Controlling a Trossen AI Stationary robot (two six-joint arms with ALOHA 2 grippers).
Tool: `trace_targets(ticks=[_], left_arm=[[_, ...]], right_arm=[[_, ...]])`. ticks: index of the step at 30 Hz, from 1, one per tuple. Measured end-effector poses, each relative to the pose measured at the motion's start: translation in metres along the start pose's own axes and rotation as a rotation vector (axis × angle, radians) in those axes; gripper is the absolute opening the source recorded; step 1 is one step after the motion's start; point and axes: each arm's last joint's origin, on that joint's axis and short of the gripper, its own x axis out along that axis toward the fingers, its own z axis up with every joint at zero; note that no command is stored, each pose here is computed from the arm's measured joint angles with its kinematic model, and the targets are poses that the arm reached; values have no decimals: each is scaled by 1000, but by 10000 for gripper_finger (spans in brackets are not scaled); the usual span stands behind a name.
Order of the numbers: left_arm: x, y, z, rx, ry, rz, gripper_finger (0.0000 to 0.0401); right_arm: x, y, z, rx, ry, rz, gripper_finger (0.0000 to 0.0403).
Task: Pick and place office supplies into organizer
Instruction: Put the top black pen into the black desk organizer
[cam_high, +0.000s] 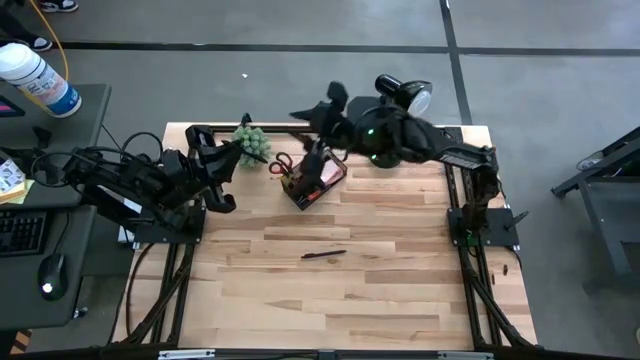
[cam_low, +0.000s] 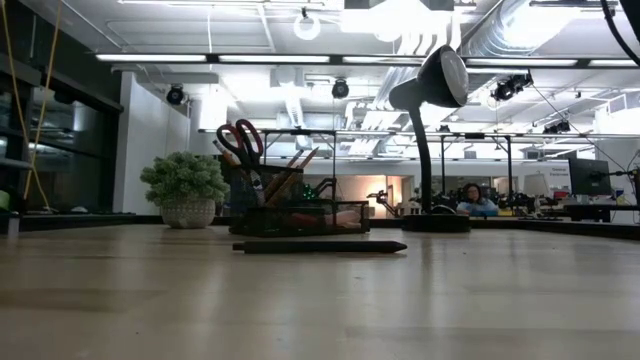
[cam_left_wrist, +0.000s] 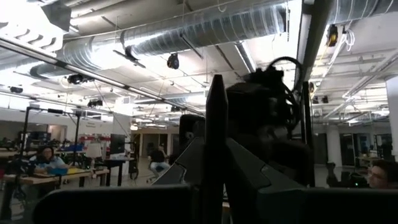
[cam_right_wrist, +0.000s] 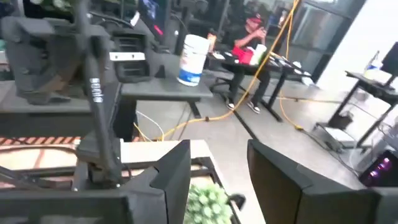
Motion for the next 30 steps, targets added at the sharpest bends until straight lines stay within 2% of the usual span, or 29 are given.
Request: trace_targets(ticks=[2,6,15,20,26,30], left_arm=[[0,0,-1,10,12,-5,26],[0,-2,-6,39,52,-23,28],[-2,-6,-17,90,157,-44,26],[-3,-8,-26,113,241,-32,26],[-4,-8,-30,133,281,-16,25],[-6,-9,-35,175,327,-32,28]], right_arm=[[-9,-7,2,-3,25,-1,150],[-26,-13,-4,-35,135,86,142],[-49,3,-32,-111,452,274,116],[-45,12,-48,-149,538,375,101],[-35,21,-70,-114,608,390,86],[-25,36,-96,-82,656,391,80]])
